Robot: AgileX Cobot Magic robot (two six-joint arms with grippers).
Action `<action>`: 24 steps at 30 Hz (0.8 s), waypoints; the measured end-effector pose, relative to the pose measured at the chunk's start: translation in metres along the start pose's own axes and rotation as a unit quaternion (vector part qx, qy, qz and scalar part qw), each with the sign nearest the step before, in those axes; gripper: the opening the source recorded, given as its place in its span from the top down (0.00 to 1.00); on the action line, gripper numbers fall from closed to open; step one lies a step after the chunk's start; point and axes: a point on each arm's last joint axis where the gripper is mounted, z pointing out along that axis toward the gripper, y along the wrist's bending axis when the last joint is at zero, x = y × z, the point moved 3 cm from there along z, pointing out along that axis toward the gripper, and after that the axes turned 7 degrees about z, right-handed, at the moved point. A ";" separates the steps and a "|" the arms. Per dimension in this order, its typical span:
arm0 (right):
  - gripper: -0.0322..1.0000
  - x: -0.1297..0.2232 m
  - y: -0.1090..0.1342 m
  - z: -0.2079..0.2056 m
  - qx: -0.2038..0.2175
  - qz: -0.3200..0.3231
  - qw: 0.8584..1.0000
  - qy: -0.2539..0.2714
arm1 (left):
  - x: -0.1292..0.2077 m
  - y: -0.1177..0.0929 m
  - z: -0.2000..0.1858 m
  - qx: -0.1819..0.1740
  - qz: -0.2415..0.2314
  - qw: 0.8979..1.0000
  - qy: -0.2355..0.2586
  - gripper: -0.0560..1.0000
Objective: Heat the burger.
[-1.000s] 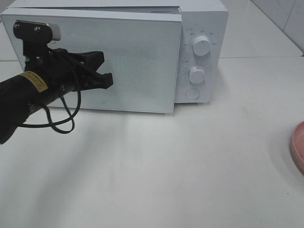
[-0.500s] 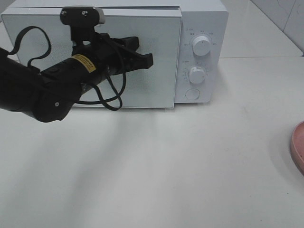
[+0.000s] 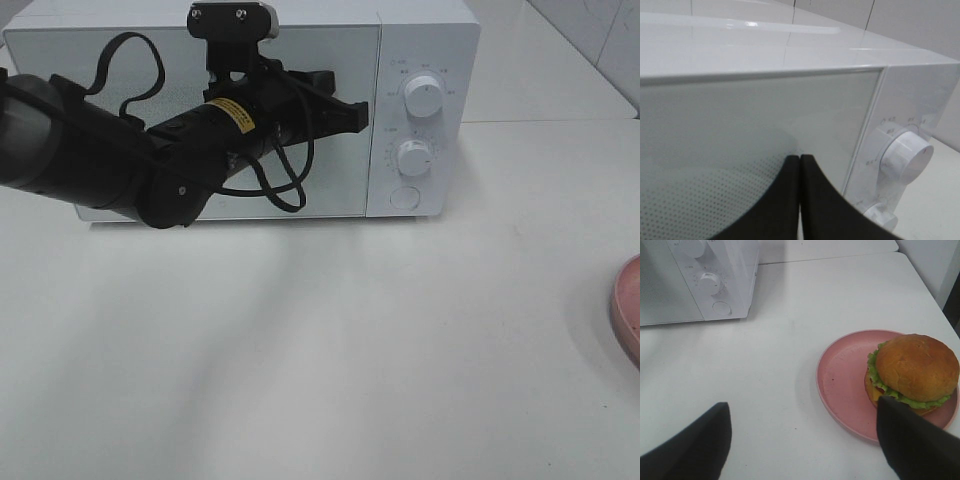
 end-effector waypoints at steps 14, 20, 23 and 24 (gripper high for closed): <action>0.23 0.000 0.000 0.000 0.000 0.000 1.000 0.000 | -0.007 -0.029 -0.021 0.030 -0.018 0.988 0.153 0.95; 0.23 0.000 0.000 0.000 0.000 0.000 1.000 0.000 | -0.011 -0.039 -0.043 0.052 -0.003 0.968 0.244 0.77; 0.23 0.000 0.000 0.000 0.000 0.000 1.000 0.000 | -0.012 -0.040 -0.055 0.056 -0.001 0.955 0.292 0.48; 0.23 0.000 0.000 0.000 0.000 0.000 1.000 0.000 | -0.012 -0.040 -0.064 0.059 0.001 0.945 0.323 0.28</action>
